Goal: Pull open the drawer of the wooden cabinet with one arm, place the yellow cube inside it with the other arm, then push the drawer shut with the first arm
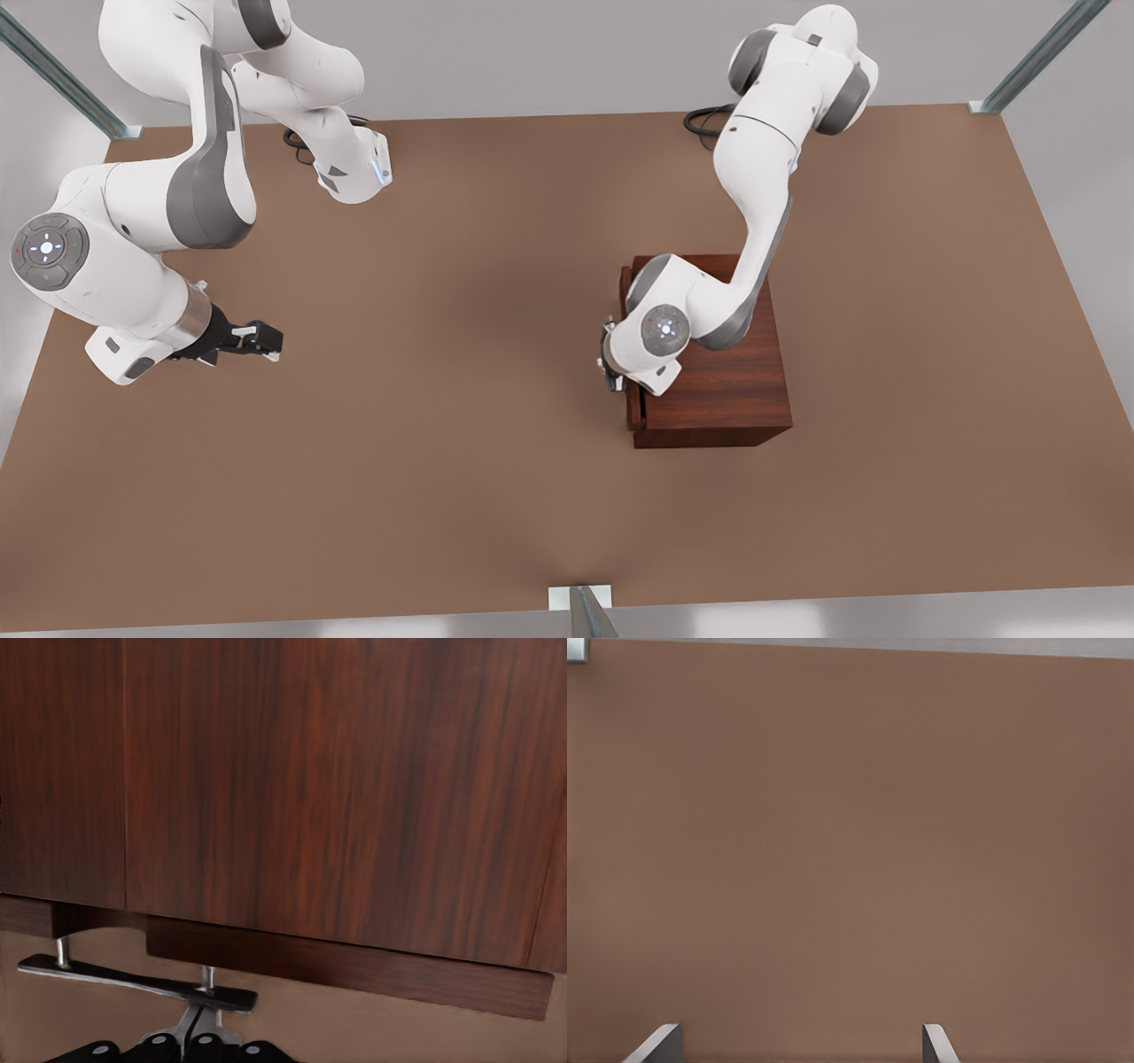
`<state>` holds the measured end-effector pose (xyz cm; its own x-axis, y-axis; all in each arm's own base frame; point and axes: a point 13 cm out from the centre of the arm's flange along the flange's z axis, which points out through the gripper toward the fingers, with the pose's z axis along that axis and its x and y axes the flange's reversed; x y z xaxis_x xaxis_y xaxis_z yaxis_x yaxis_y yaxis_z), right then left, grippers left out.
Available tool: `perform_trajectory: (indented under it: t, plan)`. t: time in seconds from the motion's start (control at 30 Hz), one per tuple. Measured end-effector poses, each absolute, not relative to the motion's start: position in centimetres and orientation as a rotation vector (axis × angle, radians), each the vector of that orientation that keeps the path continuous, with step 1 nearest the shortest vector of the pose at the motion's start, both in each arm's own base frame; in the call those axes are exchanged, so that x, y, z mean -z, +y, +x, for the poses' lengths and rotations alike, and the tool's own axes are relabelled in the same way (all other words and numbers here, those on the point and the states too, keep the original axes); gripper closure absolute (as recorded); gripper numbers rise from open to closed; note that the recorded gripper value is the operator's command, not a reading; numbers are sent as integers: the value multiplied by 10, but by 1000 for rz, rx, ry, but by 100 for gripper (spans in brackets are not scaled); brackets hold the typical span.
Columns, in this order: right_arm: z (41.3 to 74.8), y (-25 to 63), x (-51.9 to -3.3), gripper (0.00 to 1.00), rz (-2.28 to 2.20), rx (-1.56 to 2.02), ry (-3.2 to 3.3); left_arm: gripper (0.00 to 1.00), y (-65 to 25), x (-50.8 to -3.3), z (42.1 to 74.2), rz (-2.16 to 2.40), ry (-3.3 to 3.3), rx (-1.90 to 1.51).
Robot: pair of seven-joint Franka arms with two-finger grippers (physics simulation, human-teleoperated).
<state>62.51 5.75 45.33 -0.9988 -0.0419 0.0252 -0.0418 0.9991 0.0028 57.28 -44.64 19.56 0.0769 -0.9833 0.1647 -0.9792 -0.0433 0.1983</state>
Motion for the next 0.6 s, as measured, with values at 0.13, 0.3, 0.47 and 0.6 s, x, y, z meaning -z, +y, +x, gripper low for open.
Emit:
perform_trajectory:
  t: [0.13, 0.3, 0.47, 0.6]
  plan:
    - [625, 57, -453, 0, 75, 3, -3115, 79, -435, -201, 571, 2050, -2016, 56]
    - [633, 61, -452, 0, 98, -4, -3140, 79, -424, -206, 568, 1992, -2077, 89]
    - [642, 62, -453, 0, 110, -7, -3173, 79, -424, -206, 564, 1930, -2151, 109]
    - [645, 62, -455, 0, 117, -7, -3187, 0, -434, -277, 570, 1893, -2150, -6]
